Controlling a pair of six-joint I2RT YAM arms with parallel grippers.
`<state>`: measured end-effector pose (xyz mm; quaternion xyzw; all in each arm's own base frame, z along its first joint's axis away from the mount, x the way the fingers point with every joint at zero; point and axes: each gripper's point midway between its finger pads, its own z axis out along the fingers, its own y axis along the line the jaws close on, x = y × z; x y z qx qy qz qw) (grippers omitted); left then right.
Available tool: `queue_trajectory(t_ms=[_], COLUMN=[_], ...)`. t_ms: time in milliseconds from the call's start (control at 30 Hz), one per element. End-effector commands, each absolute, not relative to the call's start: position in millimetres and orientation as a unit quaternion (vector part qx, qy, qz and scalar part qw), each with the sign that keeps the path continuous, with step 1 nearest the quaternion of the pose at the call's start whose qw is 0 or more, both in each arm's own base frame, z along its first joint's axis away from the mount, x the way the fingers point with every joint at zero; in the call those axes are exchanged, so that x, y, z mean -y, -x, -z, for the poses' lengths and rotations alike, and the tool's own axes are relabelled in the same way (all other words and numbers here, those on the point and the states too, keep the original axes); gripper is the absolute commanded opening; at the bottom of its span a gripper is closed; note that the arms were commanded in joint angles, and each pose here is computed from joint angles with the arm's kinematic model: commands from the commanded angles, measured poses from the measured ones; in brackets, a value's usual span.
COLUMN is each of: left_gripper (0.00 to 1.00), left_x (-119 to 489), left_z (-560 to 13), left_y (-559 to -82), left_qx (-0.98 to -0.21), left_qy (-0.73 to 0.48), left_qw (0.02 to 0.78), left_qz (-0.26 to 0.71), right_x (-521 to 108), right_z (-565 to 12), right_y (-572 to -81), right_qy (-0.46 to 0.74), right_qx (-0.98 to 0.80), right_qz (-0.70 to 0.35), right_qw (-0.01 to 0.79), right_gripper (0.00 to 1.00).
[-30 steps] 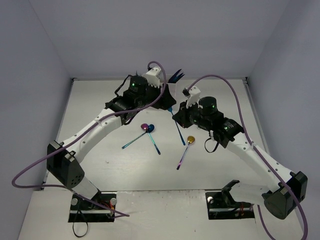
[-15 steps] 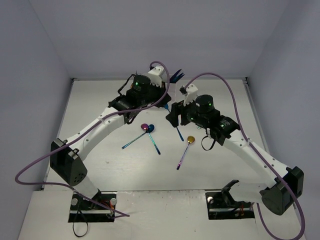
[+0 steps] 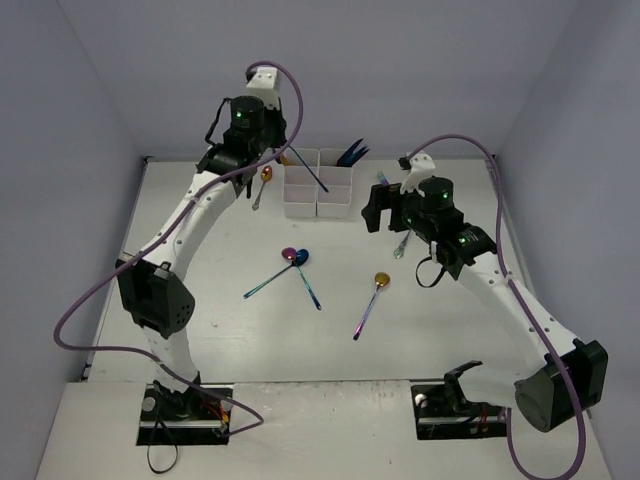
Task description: Sort the eating utensils into containers
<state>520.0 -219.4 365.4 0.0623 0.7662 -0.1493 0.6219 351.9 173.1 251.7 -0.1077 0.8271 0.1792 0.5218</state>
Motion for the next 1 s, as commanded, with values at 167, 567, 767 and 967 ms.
queue_trajectory(t_ms=[167, 567, 767, 967], left_gripper=[0.0, 0.0, 0.01, 0.48], left_x=[162, 182, 195, 197], left_z=[-431, -364, -326, -339], left_y=[-602, -659, -662, -647], left_qx=[-0.66, -0.677, -0.704, -0.713], left_qy=[0.037, 0.015, -0.014, -0.021], left_qw=[0.749, 0.736, 0.709, 0.699], left_qz=[0.042, 0.02, 0.036, 0.056], right_x=[-168, -163, -160, -152], right_z=[-255, -247, -245, -261], right_y=[-342, -337, -346, -372], right_qy=[0.092, 0.088, 0.093, 0.089], right_qx=[-0.822, -0.831, -0.835, -0.83], right_qz=[-0.192, -0.183, -0.168, -0.138], right_qw=[0.528, 0.517, 0.516, 0.533], right_gripper=[1.0, 1.0, 1.0, 1.0])
